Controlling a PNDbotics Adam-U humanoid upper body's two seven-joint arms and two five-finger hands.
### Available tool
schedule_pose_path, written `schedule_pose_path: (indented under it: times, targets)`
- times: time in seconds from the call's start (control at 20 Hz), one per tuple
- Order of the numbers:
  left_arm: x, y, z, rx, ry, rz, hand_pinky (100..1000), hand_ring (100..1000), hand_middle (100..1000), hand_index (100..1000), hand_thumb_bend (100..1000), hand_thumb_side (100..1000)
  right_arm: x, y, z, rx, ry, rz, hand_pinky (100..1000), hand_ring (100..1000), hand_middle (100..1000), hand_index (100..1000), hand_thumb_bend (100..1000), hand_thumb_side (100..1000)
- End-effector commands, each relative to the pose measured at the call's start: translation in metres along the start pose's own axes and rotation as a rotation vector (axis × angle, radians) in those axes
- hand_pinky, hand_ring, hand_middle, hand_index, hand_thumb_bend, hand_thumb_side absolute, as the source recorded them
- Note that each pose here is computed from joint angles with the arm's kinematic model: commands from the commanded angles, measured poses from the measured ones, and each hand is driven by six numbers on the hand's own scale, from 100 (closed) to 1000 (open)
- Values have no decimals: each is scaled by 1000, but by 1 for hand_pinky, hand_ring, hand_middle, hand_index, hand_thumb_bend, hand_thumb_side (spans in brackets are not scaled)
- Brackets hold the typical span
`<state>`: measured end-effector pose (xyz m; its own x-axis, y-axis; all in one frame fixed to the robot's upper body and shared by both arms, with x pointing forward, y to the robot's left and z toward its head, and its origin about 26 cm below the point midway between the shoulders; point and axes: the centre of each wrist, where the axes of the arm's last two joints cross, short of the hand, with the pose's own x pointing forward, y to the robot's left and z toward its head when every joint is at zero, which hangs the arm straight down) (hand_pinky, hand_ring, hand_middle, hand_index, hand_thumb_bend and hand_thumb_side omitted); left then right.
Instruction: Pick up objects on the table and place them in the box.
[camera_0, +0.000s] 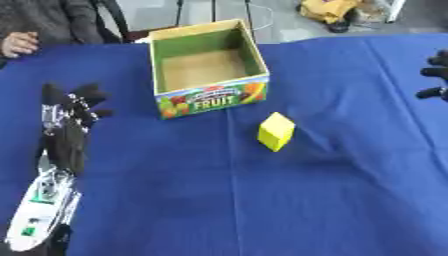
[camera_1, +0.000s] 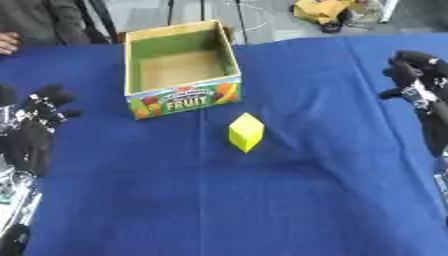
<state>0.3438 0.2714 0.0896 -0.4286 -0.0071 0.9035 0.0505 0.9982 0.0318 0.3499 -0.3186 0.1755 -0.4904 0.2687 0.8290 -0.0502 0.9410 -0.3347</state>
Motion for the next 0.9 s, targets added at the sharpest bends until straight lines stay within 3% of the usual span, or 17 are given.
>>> schedule_pose_path:
  times: [0.05,0.6,0.9]
  targets:
    - [6,3,-3,-15,-18,-17,713,818,630,786,820,1000,14,-8,-15,117,-24,131,555,777,745,802,717,501]
    - [5,1,-3,-32,-10,-13,713,817,629,786,817,1000,17,23,-68,455,-11,378,564,781,769,845,810,416]
    - [5,-1,-3,-39,-9,-10,713,817,629,787,817,1000,7,45,-84,566,7,564,582,793,786,857,778,429]
